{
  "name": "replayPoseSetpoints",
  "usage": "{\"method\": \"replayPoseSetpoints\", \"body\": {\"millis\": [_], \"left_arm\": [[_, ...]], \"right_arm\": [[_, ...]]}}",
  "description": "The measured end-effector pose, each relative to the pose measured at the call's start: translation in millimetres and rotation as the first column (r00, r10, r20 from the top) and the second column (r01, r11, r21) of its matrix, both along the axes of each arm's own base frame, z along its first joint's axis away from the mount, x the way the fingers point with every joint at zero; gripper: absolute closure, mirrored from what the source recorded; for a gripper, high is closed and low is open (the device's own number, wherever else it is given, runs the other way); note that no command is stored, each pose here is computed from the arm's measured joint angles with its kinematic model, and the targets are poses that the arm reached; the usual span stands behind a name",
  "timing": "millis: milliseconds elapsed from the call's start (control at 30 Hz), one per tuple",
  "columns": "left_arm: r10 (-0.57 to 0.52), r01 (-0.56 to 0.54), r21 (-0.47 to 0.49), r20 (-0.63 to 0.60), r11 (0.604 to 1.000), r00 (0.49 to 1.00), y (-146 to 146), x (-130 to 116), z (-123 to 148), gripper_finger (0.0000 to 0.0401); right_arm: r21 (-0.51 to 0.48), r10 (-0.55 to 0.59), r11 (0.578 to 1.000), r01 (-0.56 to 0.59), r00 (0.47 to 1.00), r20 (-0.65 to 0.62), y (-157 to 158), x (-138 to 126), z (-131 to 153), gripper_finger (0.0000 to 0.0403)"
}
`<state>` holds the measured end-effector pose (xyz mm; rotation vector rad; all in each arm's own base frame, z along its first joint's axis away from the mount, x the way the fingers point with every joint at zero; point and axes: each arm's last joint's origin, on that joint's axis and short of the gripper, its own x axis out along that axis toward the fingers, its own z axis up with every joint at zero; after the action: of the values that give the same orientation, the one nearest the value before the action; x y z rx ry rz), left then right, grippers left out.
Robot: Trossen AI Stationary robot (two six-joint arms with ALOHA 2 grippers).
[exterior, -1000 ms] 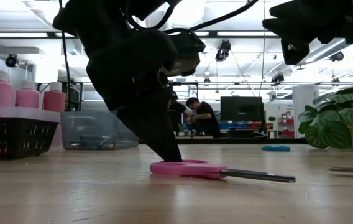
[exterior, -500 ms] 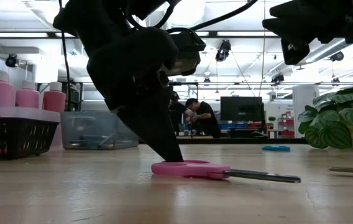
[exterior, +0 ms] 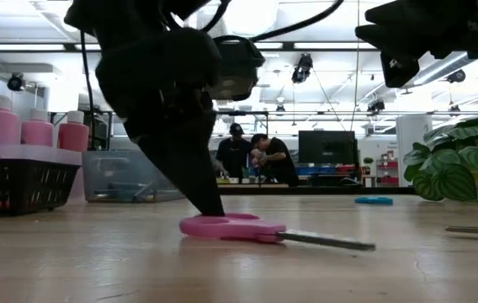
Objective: Pick & Place Paint Supplies
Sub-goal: Put the pink scissors into the black basket
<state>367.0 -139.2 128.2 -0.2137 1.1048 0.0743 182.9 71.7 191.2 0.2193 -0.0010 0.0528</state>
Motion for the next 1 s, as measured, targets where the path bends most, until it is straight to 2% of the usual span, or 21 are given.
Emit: {"method": "replayPoseSetpoints", "body": {"millis": [133,467,700,1000], "left_arm": [[0.025,-0.025,0.009,0.001,1.000,1.000,2,-4,11,0.0398],[0.174,-0.172,0.073,-0.015,0.982,0.985,14,-28,53,0.0398],[0.354,-0.346,0.137,-0.046,0.928,0.934,24,-60,86,0.0398],[0.460,-0.438,0.213,-0.064,0.873,0.886,20,-103,115,0.0398]], "right_arm": [[0.000,0.000,1.000,0.000,1.000,0.000,0,0,0,0.0294],[0.000,0.000,1.000,0.000,1.000,-0.001,0,0,0,0.0294],[0.000,0.000,1.000,0.000,1.000,0.000,0,0,0,0.0294],[0.000,0.000,1.000,0.000,1.000,0.000,0,0,0,0.0294]]}}
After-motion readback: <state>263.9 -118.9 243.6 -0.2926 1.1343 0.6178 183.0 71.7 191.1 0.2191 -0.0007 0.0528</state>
